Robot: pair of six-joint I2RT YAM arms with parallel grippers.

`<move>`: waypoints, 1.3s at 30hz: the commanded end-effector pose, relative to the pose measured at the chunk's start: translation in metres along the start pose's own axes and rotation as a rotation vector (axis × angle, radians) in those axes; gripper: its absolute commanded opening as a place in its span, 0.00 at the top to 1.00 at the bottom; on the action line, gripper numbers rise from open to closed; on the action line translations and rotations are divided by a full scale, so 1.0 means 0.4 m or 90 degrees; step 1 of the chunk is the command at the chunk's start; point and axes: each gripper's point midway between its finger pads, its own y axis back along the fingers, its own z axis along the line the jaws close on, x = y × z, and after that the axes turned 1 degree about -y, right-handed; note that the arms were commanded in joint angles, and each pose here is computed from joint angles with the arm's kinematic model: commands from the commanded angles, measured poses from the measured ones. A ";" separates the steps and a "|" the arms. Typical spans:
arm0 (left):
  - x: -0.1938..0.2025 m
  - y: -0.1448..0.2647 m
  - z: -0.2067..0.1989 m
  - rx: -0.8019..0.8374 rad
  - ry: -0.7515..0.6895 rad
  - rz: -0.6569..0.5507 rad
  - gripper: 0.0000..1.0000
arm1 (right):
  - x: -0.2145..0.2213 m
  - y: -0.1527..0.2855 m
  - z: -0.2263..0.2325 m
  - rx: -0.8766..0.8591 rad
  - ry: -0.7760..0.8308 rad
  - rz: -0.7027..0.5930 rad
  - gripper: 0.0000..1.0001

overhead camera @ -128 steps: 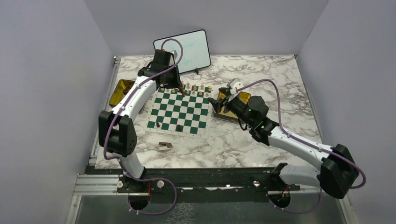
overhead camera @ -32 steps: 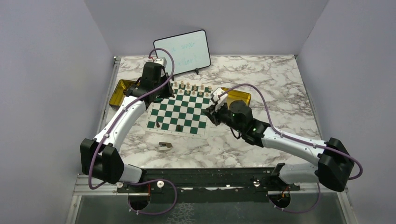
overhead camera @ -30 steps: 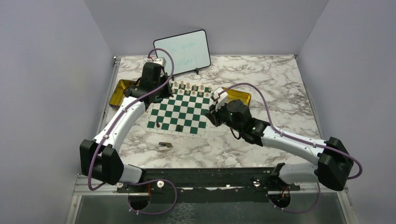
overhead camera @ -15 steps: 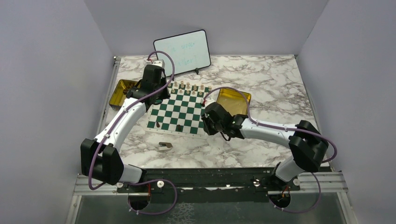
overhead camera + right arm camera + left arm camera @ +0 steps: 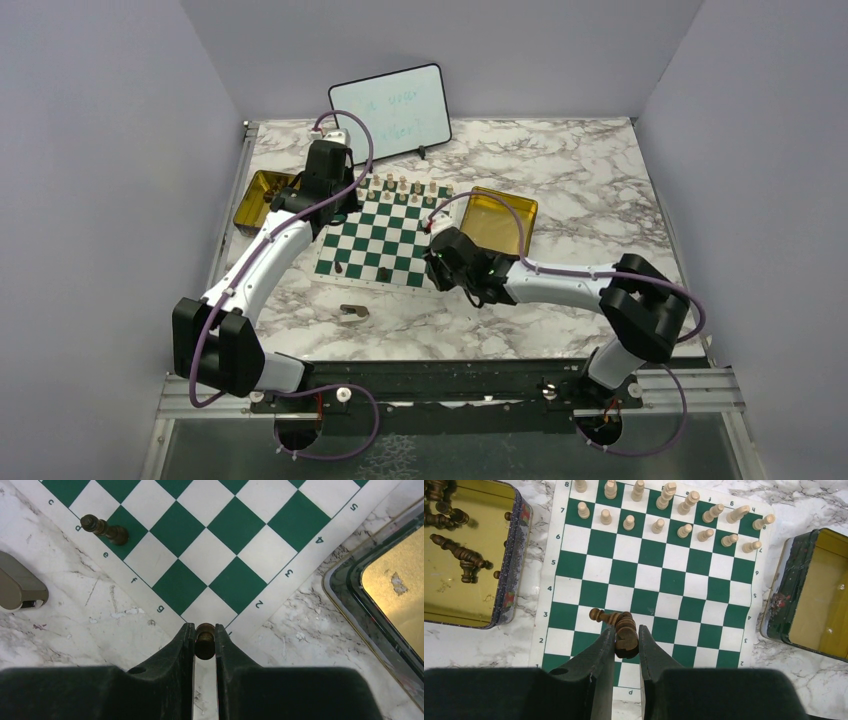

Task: Set up the chess pieces on the board
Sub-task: Place the chess piece on the chessboard.

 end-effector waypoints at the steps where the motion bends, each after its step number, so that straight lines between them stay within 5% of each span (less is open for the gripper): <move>1: -0.030 0.021 0.002 -0.006 -0.001 -0.039 0.82 | -0.017 -0.026 0.004 0.015 0.024 -0.041 0.95; 33: -0.021 0.018 -0.006 0.008 -0.004 -0.032 0.82 | 0.054 -0.087 0.009 0.045 0.066 0.045 0.91; 39: -0.021 0.017 -0.008 0.010 -0.004 -0.031 0.82 | 0.059 -0.089 0.004 0.057 0.060 0.057 0.81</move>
